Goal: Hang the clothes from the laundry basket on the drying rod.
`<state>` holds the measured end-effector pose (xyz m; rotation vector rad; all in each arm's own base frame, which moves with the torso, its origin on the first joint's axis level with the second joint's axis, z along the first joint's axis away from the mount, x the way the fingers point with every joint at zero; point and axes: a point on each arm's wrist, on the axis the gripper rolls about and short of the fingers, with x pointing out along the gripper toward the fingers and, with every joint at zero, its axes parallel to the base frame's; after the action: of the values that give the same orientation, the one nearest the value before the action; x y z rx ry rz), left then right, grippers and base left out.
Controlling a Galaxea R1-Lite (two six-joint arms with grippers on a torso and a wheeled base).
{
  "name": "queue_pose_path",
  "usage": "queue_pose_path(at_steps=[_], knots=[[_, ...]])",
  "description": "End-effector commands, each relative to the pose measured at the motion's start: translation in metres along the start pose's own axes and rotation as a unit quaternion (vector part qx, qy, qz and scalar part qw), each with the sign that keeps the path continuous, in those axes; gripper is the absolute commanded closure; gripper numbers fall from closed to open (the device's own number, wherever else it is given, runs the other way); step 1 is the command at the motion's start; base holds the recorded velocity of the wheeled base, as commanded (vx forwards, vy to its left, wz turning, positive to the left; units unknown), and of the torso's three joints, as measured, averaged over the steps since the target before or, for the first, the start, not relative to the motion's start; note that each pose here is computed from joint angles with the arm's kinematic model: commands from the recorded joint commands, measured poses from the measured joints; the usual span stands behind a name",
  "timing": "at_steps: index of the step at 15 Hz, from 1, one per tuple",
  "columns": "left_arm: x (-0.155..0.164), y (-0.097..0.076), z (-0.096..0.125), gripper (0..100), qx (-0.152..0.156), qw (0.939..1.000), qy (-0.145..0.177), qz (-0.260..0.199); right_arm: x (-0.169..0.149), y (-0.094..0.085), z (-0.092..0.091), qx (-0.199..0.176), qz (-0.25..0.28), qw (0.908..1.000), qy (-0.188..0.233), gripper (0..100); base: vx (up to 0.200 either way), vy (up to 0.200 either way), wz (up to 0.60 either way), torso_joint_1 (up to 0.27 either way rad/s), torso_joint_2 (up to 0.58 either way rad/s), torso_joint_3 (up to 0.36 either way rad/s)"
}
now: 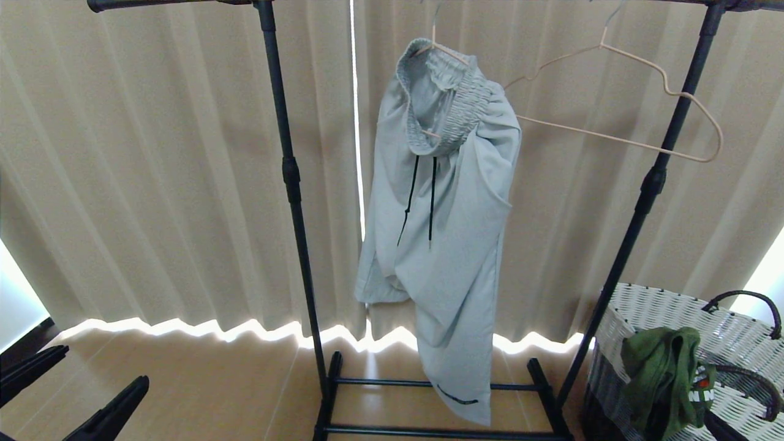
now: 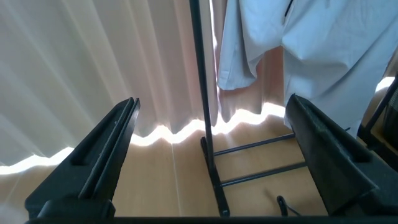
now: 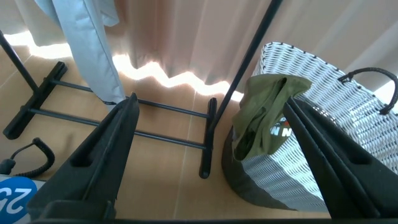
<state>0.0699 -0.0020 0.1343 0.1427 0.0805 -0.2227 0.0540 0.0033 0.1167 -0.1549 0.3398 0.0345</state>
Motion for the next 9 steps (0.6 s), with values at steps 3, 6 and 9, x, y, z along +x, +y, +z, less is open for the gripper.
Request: queue_pose_path(at_steps=[3, 6, 9], knots=[[0.0005, 0.0002, 0.0001, 0, 0.000, 1.0000, 0.001, 0.000, 0.0000, 0.0000, 0.0000, 0.000, 0.000, 1.0000, 0.000, 0, 0.000, -0.200, 0.00, -0.001, 0.00, 0.001], [0.0005, 0.0002, 0.0001, 0, 0.000, 1.0000, 0.001, 0.000, -0.0002, 0.0000, 0.0000, 0.000, 0.000, 1.0000, -0.001, 0, 0.000, -0.200, 0.00, 0.004, 0.01, 0.002], [0.0004, 0.0001, -0.0003, 0, 0.000, 1.0000, 0.002, 0.000, -0.0004, 0.0001, -0.0004, 0.000, 0.000, 1.0000, -0.001, 0, 0.000, -0.200, 0.00, -0.002, 0.00, 0.006]])
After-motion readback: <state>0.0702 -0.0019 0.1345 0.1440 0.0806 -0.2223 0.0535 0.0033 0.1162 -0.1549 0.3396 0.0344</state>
